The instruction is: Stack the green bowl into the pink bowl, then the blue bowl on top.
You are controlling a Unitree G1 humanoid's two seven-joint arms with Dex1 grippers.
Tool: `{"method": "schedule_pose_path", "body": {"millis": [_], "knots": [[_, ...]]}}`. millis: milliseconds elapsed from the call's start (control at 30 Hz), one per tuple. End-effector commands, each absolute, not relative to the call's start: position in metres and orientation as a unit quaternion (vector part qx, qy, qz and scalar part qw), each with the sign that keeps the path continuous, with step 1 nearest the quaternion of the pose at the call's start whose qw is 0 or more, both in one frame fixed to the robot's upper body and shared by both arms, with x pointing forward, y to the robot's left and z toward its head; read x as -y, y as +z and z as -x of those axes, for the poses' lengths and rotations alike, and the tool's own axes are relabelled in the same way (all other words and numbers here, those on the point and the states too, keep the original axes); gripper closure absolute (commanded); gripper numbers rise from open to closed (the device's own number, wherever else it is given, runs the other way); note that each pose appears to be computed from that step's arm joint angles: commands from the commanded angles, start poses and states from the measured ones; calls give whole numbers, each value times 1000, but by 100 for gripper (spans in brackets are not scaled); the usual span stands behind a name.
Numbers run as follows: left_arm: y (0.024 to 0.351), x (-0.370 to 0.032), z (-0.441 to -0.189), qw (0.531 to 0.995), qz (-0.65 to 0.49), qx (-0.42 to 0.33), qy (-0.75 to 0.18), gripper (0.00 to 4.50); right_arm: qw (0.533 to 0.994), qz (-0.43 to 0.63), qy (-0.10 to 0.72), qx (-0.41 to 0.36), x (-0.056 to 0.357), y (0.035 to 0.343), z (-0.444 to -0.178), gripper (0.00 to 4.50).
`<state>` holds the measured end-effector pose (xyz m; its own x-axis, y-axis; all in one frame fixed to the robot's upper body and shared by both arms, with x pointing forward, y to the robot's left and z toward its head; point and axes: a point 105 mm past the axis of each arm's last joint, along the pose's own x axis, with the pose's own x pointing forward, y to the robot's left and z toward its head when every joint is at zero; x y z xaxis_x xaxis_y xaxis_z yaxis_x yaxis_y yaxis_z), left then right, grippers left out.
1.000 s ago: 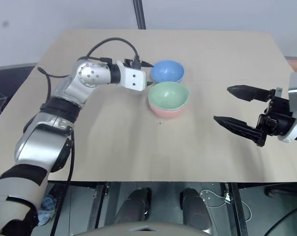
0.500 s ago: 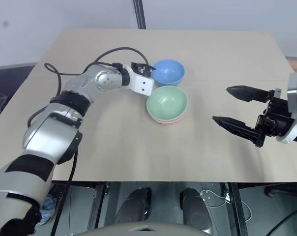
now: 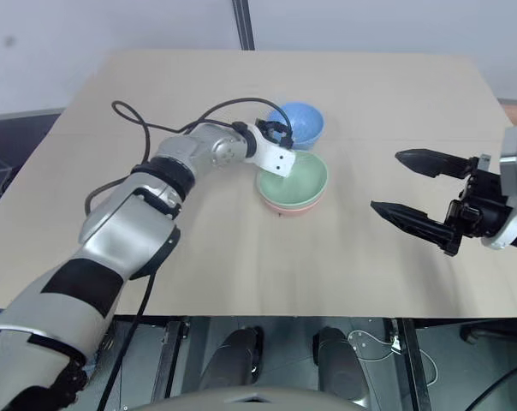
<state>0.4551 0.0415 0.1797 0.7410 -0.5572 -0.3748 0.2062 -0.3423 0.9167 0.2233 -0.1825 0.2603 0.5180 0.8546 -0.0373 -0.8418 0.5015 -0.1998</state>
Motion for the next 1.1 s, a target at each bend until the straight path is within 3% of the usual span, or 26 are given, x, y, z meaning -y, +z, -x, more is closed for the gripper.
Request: {"method": "schedule_pose_path", "body": {"millis": [33,167,233,333,367,667,1100], "knots": [[185,-41,-457,557,-753,113,-333,163,865,119,484,57,182,270,-218,0],[179,-43,-456,556,-750,96,-346,163,868,121,479,54,184,269,-218,0],[179,-43,-456,556,-750,96,-346,238,868,120,478,55,184,269,-218,0],[179,-45,-457,546,-758,97,-343,410,869,120,477,55,184,268,-219,0],[179,-46,-457,546,-760,99,-339,447,869,119,477,55,184,268,-219,0],[183,-53,-458,545,-762,102,-335,447,868,120,479,55,184,268,-221,0],[234,-51,-446,529,-751,153,-365,447,879,138,454,48,199,272,-220,0]]}}
